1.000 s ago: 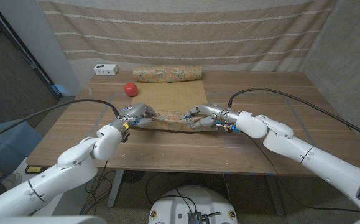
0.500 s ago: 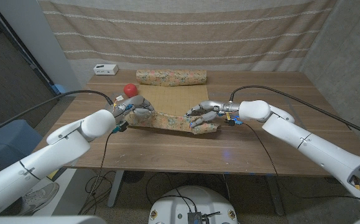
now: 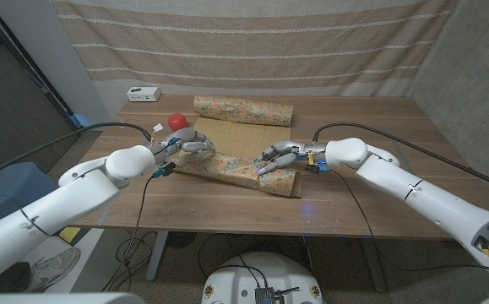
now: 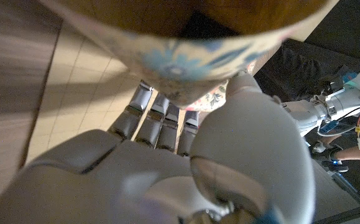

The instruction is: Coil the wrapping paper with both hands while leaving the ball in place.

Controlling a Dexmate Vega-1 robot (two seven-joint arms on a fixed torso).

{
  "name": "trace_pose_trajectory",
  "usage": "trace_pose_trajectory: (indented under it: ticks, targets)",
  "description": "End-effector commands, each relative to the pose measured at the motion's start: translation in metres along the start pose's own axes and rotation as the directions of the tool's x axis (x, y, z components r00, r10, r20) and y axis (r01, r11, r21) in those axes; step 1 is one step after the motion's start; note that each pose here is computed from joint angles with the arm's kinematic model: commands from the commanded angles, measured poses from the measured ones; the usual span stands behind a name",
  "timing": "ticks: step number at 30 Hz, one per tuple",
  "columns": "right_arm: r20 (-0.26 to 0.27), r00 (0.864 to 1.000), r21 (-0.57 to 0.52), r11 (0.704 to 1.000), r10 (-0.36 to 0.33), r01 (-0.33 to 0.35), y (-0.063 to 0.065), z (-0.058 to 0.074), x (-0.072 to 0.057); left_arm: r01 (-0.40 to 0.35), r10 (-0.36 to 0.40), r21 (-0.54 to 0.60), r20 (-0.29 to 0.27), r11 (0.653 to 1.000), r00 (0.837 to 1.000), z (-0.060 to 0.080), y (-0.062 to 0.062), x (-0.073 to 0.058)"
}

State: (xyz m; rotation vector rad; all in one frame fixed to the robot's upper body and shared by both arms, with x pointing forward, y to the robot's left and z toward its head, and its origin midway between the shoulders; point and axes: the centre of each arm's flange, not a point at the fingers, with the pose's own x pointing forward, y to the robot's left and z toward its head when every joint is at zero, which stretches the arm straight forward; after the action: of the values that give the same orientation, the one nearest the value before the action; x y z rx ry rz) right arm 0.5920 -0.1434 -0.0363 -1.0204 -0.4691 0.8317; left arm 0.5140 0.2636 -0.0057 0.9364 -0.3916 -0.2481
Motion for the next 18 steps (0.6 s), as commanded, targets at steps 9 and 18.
trace_pose_trajectory:
  ticks: [9, 18]
  targets:
    - [0.107, 0.957, -0.351, 0.89, -0.271, 0.292, 0.0089, 0.0159, -0.0234, -0.226, 0.199, 0.442, 0.107, 0.868, 0.974, 0.0299, -0.0039, -0.0114]
    - [0.099, 0.957, -0.386, 0.876, -0.274, 0.29, 0.0094, 0.0157, -0.0249, -0.238, 0.211, 0.487, 0.11, 0.841, 0.971, 0.0319, -0.0066, -0.0114]
